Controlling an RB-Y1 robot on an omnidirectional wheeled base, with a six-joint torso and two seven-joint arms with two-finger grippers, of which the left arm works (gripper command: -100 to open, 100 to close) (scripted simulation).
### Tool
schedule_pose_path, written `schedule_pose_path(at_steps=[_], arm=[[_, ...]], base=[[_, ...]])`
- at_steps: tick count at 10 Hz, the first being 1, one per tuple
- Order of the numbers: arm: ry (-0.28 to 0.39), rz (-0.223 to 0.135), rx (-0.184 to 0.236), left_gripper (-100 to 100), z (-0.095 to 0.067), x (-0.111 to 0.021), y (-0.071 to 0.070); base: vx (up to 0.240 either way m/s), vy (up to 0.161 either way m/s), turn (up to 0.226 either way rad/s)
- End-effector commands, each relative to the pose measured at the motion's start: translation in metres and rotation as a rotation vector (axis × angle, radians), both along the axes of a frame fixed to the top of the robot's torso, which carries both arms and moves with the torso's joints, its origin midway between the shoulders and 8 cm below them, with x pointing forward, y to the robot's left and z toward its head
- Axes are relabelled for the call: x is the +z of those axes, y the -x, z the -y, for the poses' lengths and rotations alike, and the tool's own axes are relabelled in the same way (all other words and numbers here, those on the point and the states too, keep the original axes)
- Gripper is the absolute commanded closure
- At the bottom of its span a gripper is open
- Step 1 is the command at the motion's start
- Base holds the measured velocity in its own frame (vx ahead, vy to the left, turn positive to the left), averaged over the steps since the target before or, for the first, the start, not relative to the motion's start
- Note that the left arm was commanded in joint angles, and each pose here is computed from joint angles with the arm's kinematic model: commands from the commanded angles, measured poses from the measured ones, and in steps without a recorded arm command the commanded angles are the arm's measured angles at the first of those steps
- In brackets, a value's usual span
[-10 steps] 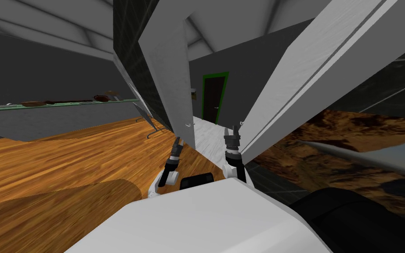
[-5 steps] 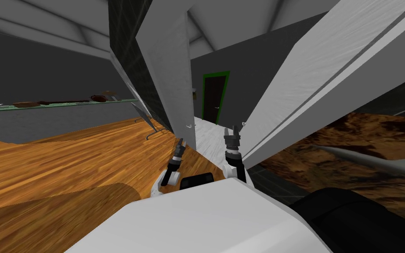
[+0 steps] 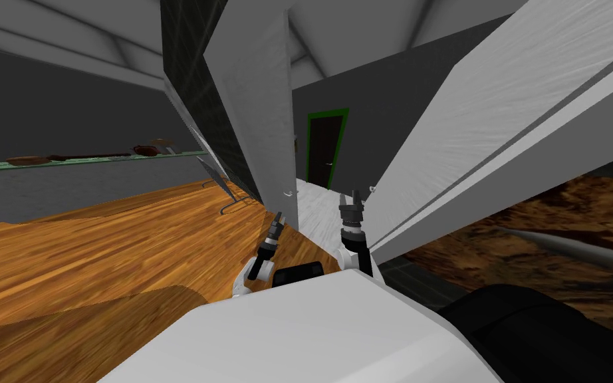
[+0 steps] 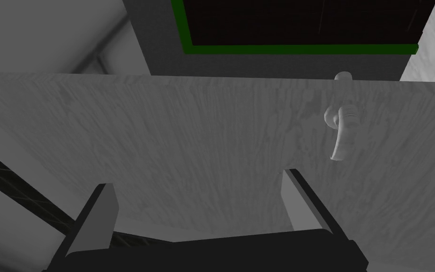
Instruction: Push the door open
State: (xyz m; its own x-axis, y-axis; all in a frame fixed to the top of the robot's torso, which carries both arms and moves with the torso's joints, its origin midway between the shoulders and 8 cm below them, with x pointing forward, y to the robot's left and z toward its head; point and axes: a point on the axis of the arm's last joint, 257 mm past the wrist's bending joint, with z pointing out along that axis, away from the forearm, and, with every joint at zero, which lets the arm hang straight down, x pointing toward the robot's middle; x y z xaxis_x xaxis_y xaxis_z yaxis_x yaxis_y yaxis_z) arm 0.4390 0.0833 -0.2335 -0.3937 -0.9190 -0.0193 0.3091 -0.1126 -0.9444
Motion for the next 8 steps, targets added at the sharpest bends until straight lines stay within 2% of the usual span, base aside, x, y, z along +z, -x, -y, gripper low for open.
schedule_pose_path(at_steps=[1, 3, 8], arm=[[-0.010, -0.026, -0.028, -100, 0.009, -0.013, 0.001], [-0.018, -0.045, -0.048, -100, 0.015, -0.024, 0.001], [-0.039, -0.089, -0.095, -100, 0.029, -0.049, 0.004]], base=[[0.146, 0.084, -0.027], [0.147, 0.105, -0.021], [0.086, 0.061, -0.015]])
